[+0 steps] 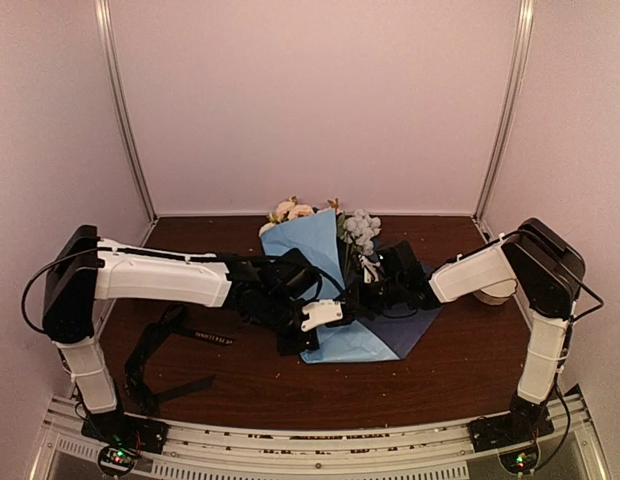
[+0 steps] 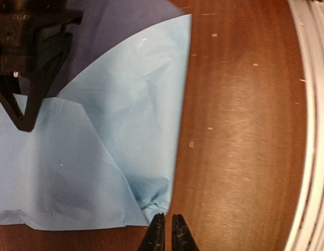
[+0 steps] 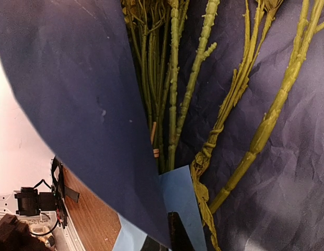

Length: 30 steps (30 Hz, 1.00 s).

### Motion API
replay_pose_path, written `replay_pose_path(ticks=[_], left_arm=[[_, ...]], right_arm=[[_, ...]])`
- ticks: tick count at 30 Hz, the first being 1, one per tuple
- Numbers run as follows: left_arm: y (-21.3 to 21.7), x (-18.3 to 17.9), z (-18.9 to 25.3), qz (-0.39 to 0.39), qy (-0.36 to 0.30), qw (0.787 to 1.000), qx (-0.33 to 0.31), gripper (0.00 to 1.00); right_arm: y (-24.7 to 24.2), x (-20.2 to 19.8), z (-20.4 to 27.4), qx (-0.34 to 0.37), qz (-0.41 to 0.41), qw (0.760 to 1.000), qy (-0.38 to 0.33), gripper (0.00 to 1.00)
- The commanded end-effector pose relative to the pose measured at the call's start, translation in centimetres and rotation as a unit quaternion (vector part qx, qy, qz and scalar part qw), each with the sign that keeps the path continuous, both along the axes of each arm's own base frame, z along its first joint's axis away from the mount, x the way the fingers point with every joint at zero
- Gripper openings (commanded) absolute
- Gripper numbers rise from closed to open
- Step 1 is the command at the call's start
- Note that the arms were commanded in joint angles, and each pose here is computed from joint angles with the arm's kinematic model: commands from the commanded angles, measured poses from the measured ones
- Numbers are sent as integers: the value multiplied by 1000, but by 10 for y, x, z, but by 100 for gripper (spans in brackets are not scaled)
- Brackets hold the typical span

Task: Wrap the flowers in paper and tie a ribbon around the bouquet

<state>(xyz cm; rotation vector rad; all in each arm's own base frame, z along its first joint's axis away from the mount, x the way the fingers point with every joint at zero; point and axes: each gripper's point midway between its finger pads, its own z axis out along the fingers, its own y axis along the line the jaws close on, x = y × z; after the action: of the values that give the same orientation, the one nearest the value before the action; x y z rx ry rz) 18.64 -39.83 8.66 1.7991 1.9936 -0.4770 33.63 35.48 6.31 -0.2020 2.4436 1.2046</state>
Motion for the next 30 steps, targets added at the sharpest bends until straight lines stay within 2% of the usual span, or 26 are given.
replay_pose_path(ticks=[1, 5, 9, 12, 20, 22, 25, 28, 30], left_arm=[[7, 48, -48, 71, -36, 993, 85, 5], [13, 45, -75, 77, -22, 990, 118, 3], [16, 11, -86, 26, 16, 992, 121, 3], [12, -15, -80, -8, 48, 994, 96, 4], [4, -25, -33, -60, 42, 997, 41, 5], [2, -17, -19, -57, 32, 998, 22, 5], [4, 24, -8, 4, 22, 1000, -3, 5], [12, 66, -17, 69, 13, 997, 12, 6], [7, 72, -28, 71, 15, 997, 17, 6]], right_arm=[[-2, 2, -3, 3, -4, 1000, -3, 0], [-2, 0, -3, 6, -5, 1000, -2, 0], [-3, 1, -3, 6, -7, 1000, -4, 0], [-1, 2, -2, 8, -6, 1000, -4, 0], [-1, 1, -1, 5, -3, 1000, -5, 0], [-1, 1, -1, 6, -2, 1000, -5, 0], [-1, 1, 0, 7, -1, 1000, -6, 0], [-1, 1, 0, 8, -2, 1000, -5, 0], [-1, 1, 0, 8, -2, 1000, -4, 0]])
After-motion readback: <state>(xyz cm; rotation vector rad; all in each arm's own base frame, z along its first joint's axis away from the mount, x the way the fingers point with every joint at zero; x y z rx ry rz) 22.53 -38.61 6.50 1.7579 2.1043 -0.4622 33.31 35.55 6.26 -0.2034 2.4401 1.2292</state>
